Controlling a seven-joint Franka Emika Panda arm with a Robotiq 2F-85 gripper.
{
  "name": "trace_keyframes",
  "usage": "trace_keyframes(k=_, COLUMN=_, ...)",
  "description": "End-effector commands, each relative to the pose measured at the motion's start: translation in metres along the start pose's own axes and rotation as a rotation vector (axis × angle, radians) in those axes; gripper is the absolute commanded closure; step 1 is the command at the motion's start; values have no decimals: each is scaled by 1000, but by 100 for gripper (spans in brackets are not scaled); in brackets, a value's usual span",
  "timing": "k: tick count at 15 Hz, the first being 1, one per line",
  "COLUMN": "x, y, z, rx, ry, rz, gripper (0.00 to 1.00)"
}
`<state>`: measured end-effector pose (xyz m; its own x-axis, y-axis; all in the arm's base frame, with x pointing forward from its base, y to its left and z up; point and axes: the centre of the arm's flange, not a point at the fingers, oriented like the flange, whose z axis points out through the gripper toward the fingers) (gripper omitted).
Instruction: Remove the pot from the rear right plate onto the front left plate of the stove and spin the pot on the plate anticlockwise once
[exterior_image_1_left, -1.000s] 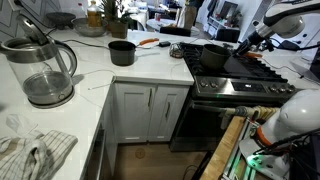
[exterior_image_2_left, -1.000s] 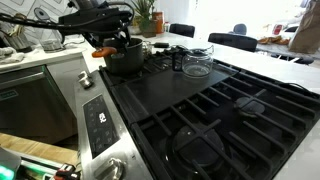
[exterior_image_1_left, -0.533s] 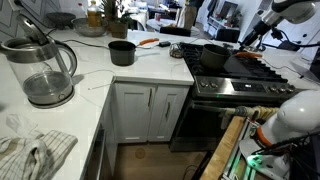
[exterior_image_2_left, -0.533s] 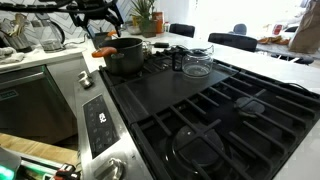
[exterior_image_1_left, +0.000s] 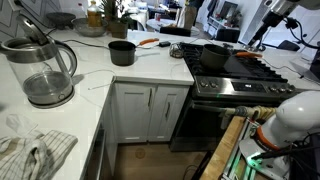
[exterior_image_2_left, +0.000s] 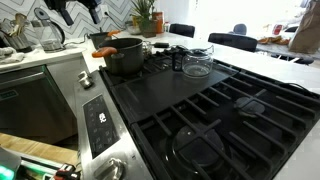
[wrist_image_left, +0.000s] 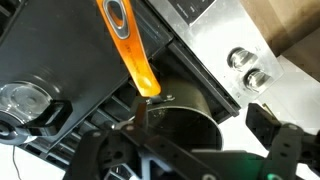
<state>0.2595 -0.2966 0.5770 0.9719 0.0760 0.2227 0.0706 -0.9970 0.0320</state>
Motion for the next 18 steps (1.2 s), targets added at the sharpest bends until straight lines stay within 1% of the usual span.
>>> trace_keyframes(k=1, x=-28, y=-22, z=8, rx=-29, ry=-41, rz=37, gripper=25)
trace_keyframes(k=2, x=-31, y=-22, z=15, rx=-44, ry=-33, rz=43, gripper=28)
trace_keyframes(k=3, x=-34, y=-23, z=20, rx=-44, ry=-40, rz=53, gripper=34)
trace_keyframes(k=4, x=-37, y=-23, z=26, rx=-42, ry=-45, rz=66, gripper=44)
trace_keyframes(k=5, x=-39, y=-23, z=31, rx=-43, ry=-45, rz=79, gripper=51)
trace_keyframes(k=7, x=-40, y=-19, z=42, rx=-37, ry=-22, rz=104, gripper=67)
trace_keyframes(k=9, x=-40, y=-13, z=53, rx=-49, ry=-1, rz=134, gripper=82)
trace_keyframes(k=11, x=-41, y=-6, z=62, rx=-59, ry=19, rz=164, gripper=95)
trace_keyframes(k=12, x=-41, y=-3, z=65, rx=-61, ry=31, rz=178, gripper=100)
trace_keyframes(k=16, x=-46, y=10, z=72, rx=-64, ry=48, rz=222, gripper=100)
trace_keyframes(k=18, x=-49, y=18, z=74, rx=-70, ry=39, rz=240, gripper=100)
